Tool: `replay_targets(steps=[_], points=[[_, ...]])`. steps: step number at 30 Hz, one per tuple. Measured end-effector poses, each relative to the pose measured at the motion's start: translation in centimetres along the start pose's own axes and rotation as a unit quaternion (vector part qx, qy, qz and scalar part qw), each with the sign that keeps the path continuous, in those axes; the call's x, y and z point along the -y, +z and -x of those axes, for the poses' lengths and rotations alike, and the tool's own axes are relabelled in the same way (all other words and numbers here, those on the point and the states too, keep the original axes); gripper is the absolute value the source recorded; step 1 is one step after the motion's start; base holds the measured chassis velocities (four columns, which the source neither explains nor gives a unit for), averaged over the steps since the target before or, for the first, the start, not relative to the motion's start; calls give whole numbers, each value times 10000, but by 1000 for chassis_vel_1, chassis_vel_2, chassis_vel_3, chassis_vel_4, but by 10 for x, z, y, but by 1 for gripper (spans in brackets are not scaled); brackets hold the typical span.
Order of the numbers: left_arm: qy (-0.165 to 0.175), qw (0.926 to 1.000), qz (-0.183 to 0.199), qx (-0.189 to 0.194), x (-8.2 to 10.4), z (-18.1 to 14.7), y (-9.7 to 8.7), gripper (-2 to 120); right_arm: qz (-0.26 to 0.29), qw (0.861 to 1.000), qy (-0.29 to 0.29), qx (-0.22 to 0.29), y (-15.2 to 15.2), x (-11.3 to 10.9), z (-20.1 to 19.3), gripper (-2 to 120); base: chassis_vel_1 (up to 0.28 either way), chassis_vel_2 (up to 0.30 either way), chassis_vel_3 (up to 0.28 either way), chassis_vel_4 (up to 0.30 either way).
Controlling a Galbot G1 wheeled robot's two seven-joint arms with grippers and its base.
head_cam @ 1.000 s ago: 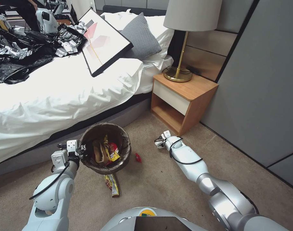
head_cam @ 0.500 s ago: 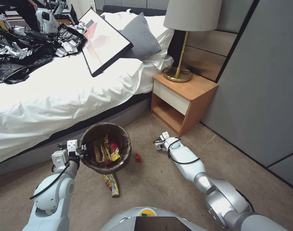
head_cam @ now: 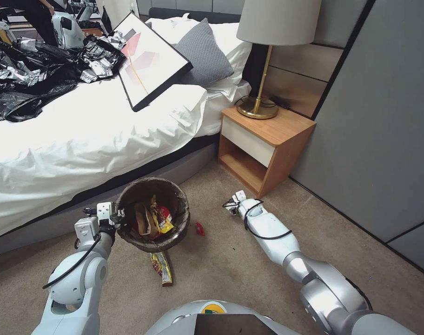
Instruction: Pick up the trash bin, then pick up the garbage from the floor and place it into the trash bin.
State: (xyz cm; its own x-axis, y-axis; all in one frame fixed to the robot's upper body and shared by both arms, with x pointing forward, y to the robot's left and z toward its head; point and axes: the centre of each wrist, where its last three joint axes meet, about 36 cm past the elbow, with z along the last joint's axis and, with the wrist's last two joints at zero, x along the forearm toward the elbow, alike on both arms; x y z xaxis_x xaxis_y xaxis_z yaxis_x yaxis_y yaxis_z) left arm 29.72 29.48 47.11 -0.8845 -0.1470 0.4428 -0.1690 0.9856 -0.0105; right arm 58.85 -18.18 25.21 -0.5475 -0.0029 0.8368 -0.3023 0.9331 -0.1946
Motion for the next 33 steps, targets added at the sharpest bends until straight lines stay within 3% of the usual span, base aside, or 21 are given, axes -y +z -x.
replay_targets(steps=[5, 12, 15, 26, 32, 33], points=[[1, 10000, 9, 11, 0, 0, -1, 0, 13, 10000, -11, 29, -1, 1, -2, 36, 0, 0, 0, 0], [3, 10000, 16, 8, -1, 1, -1, 0, 43, 9999, -58, 90, -6, 1, -6, 6, 0, 0, 0, 0], [6, 10000, 14, 7, -1, 1, -1, 0, 54, 9999, -66, 95, -6, 0, -6, 0, 0, 0, 0, 0], [-19, 10000, -46, -52, 0, -5, -7, 0, 252, 9984, -183, 464, -21, 10, -36, 0, 0, 0, 0, 0], [-63, 9998, -195, 2, 2, -13, -16, 0, 592, 9877, -573, 1326, -56, 24, -122, 0, 0, 0, 0, 0], [-63, 9998, -195, 2, 2, -13, -16, 0, 592, 9877, -573, 1326, -56, 24, -122, 0, 0, 0, 0, 0]])
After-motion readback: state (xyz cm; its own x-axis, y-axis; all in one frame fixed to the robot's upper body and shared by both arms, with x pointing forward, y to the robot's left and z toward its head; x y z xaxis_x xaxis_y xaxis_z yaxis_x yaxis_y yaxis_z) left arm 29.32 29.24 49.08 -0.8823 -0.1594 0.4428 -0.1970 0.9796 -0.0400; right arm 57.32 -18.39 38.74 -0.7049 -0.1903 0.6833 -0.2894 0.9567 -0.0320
